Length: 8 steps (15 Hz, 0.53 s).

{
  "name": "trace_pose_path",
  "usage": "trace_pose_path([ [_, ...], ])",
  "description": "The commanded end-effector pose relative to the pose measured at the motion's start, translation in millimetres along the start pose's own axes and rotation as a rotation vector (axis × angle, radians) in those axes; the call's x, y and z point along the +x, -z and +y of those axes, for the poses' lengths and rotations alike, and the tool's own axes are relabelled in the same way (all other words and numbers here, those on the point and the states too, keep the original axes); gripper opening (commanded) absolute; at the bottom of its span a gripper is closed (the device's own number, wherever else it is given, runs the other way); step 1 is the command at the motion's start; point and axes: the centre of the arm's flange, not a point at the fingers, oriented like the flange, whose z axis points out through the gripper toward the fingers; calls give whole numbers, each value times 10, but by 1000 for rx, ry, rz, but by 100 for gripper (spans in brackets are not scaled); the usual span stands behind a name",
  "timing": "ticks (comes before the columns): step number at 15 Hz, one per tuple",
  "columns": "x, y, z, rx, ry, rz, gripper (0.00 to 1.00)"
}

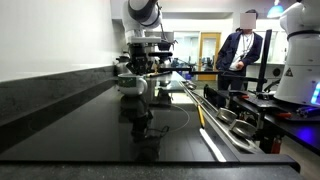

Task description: Move the mug cup to the left

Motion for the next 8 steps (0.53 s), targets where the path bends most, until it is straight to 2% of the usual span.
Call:
trace_pose_path([
  [1, -25, 66, -23, 23, 17, -27, 0],
  [2, -58, 91, -14, 22, 29, -14, 3],
  [8, -504, 149, 104, 24, 193, -35, 3],
])
